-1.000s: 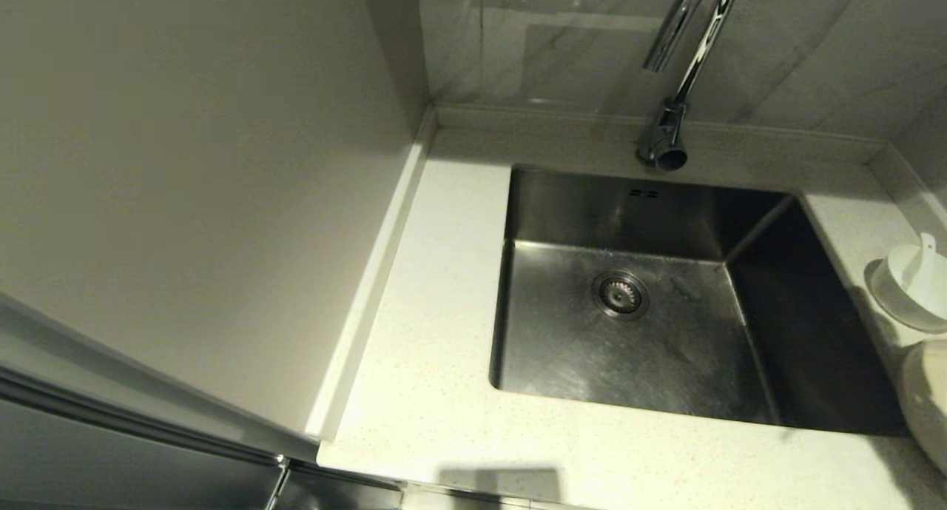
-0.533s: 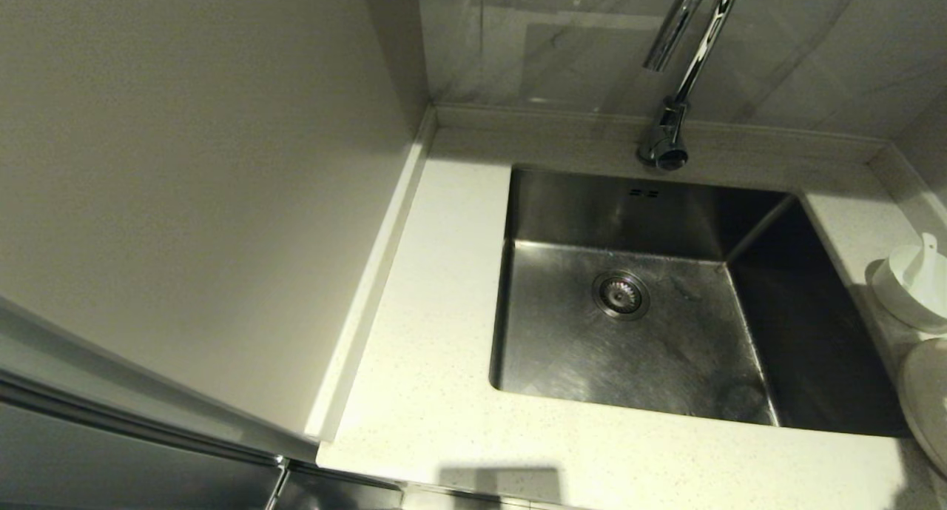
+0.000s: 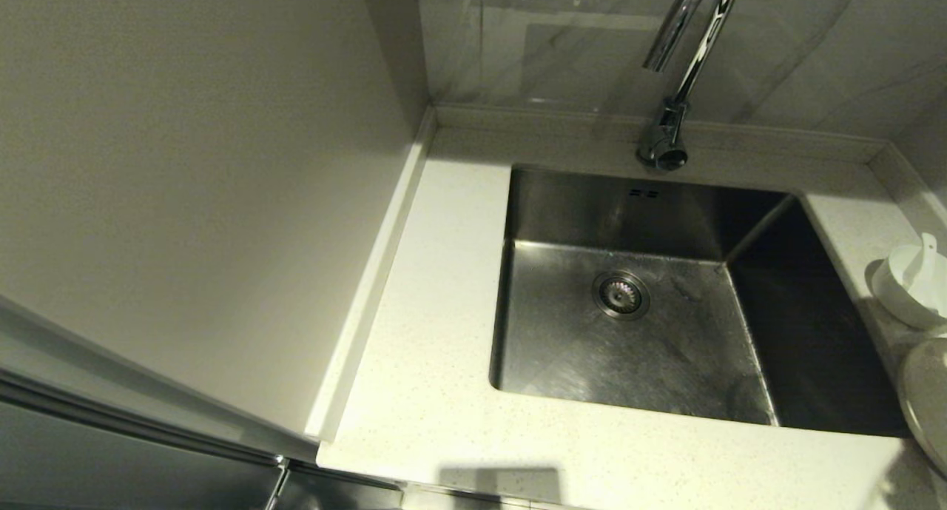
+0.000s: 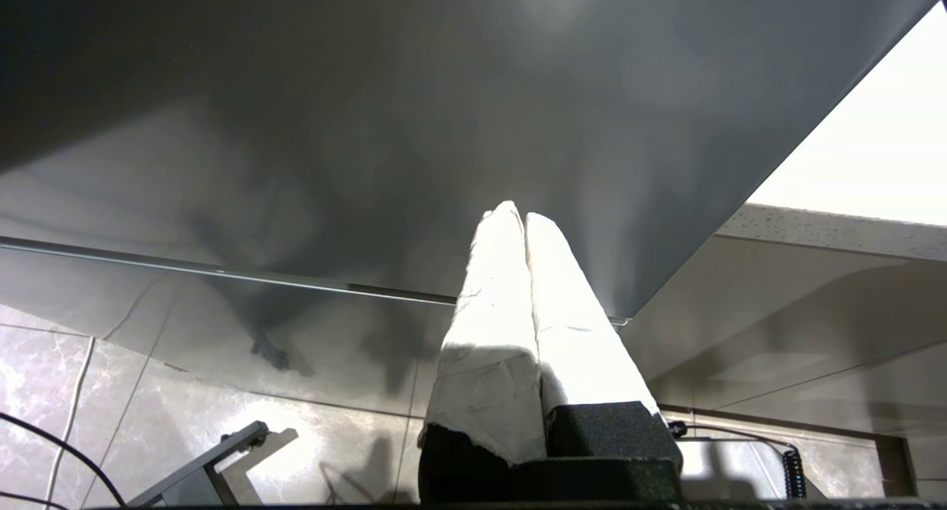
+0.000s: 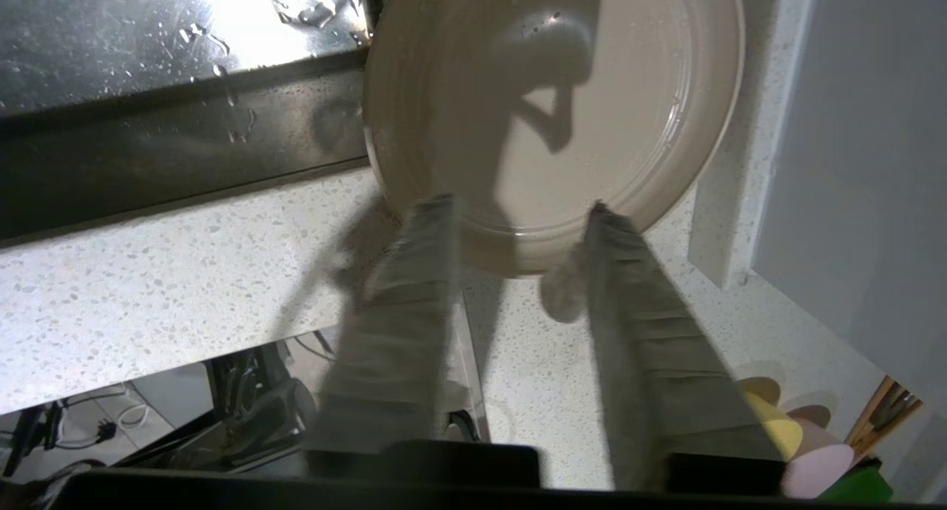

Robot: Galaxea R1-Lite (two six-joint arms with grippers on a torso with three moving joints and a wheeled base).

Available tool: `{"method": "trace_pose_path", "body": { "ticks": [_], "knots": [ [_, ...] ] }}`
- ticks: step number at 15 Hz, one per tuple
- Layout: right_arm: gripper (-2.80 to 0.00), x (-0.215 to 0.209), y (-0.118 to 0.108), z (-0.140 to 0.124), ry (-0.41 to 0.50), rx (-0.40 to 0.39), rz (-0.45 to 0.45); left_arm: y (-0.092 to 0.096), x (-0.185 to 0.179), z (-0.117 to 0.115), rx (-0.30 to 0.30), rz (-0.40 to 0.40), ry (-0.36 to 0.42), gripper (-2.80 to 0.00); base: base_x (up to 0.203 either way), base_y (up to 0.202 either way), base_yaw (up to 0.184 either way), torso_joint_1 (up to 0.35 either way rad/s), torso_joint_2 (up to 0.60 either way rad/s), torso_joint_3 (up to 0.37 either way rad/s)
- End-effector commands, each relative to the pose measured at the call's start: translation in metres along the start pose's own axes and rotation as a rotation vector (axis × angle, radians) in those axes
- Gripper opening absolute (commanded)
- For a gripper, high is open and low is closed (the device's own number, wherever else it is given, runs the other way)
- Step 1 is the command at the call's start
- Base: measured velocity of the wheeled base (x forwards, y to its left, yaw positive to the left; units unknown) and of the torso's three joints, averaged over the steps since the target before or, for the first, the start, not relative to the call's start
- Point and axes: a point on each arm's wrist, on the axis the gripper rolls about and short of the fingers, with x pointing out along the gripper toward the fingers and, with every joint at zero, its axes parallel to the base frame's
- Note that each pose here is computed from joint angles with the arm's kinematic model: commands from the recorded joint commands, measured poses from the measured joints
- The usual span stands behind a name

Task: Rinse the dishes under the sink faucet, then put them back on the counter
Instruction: Put a plate into the sink

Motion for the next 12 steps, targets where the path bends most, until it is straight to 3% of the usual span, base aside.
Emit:
{"method": "trace_pose_path", "body": {
  "ticks": [1,7,12],
  "knots": [
    [0.0,0.015,0.001,0.001,0.046,0.0,0.005,0.0,0.0,0.0,-0.001,0.001,-0.003,-2.8,0.0,0.0,0.0,0.0,0.0,0.0],
    [0.0,0.058,0.007,-0.019,0.11,-0.006,0.013,0.0,0.0,0.0,-0.001,0.001,-0.003,-2.8,0.0,0.0,0.0,0.0,0.0,0.0],
    [0.0,0.063,0.016,-0.024,0.125,-0.047,0.043,0.0,0.0,0.0,-0.001,0.001,-0.003,-2.8,0.0,0.0,0.0,0.0,0.0,0.0]
  ]
}}
